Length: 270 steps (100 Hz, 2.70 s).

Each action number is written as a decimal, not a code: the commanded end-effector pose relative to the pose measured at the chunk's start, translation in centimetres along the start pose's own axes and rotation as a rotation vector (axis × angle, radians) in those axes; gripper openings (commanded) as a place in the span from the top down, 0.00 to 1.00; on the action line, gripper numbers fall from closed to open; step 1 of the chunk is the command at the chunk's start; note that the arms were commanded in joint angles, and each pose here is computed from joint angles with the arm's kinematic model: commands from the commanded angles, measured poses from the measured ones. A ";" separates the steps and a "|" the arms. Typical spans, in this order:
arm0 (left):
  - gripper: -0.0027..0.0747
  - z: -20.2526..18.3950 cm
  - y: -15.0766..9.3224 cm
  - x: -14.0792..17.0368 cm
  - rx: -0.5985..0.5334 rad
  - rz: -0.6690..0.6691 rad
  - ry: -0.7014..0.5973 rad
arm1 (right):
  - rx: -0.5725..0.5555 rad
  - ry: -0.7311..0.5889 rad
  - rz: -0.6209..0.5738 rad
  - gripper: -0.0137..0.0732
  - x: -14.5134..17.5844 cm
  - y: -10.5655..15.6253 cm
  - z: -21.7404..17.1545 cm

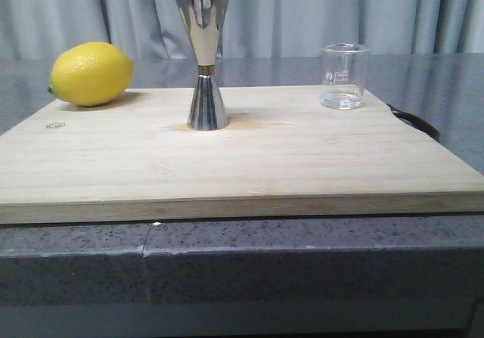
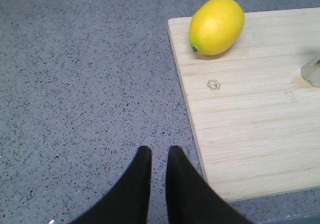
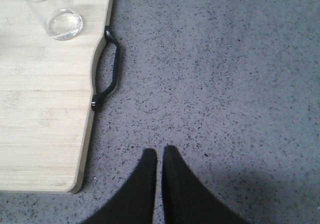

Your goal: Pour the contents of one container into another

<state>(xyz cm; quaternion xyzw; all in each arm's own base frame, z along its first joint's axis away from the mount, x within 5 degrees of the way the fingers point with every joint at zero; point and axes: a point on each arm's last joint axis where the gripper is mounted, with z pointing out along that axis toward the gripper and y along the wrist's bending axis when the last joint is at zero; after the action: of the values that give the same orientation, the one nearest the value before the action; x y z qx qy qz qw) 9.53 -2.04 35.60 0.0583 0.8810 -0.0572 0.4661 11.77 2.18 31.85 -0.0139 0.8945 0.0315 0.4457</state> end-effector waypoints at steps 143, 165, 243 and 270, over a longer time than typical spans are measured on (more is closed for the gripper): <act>0.99 4.0 1.7 13.6 -0.078 -0.049 -0.661 | -0.016 -0.117 -0.017 0.92 -1.4 0.1 -0.6; 0.99 4.6 1.7 14.6 -0.078 -0.040 -0.668 | -0.014 -0.113 -0.017 0.92 -1.4 0.1 -0.6; 0.99 4.1 1.6 14.0 -0.080 -0.005 -0.759 | -0.014 -0.112 -0.017 0.92 -1.4 0.1 -0.6; 0.99 4.1 1.6 14.0 -0.080 -0.005 -0.759 | -0.014 -0.112 -0.017 0.92 -1.4 0.1 -0.6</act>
<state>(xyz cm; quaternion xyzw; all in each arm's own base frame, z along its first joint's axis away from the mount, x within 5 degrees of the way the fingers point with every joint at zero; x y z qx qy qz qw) 5.57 -0.42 21.18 0.0175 0.6840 -0.0372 0.7283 11.90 2.26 32.05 -0.0155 0.8884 0.0361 0.4574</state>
